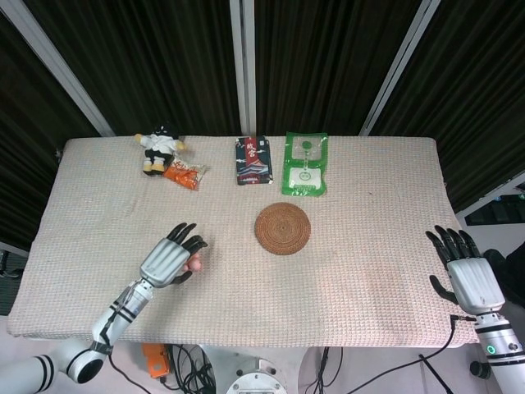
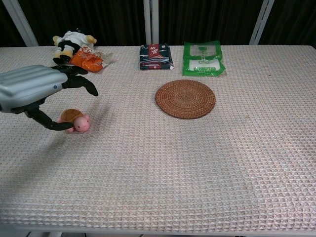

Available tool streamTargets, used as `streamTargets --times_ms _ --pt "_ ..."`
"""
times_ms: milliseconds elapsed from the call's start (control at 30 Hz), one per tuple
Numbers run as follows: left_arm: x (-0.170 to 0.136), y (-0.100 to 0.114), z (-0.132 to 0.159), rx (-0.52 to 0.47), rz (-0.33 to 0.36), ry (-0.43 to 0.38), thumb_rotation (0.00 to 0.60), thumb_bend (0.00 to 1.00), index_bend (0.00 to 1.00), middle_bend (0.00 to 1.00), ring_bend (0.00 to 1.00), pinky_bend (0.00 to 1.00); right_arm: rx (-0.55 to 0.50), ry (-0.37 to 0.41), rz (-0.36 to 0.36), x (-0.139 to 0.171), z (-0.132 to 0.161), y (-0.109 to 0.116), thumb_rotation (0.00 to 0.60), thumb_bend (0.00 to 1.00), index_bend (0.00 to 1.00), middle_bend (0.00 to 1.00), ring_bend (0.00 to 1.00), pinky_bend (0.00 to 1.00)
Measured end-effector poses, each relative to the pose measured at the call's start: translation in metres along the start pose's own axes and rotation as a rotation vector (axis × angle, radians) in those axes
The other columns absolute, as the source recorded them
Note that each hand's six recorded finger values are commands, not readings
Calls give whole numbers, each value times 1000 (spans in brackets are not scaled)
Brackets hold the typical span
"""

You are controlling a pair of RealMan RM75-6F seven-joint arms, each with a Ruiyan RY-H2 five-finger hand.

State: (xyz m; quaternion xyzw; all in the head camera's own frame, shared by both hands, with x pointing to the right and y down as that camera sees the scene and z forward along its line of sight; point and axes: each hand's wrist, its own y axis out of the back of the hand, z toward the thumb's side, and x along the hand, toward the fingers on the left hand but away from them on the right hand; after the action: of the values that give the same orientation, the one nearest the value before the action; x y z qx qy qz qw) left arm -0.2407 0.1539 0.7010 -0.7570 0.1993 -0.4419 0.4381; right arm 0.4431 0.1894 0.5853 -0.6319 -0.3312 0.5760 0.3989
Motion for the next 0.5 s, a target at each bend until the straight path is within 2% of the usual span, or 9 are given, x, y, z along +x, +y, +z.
streamTargets --times_ms 200,367,500 --pt "12 -13 -3 16 -56 35 600 244 276 256 0 88 -4 -4 -3 0 -3 0 600 283 0 0 0 0" --pt "16 -17 -4 49 -65 45 600 309 334 311 5 89 -2 -7 -3 0 -4 0 600 282 0 0 0 0" --pt "18 -19 -7 63 -66 59 600 318 350 341 18 90 -1 -5 2 -1 -3 -2 600 283 0 0 0 0"
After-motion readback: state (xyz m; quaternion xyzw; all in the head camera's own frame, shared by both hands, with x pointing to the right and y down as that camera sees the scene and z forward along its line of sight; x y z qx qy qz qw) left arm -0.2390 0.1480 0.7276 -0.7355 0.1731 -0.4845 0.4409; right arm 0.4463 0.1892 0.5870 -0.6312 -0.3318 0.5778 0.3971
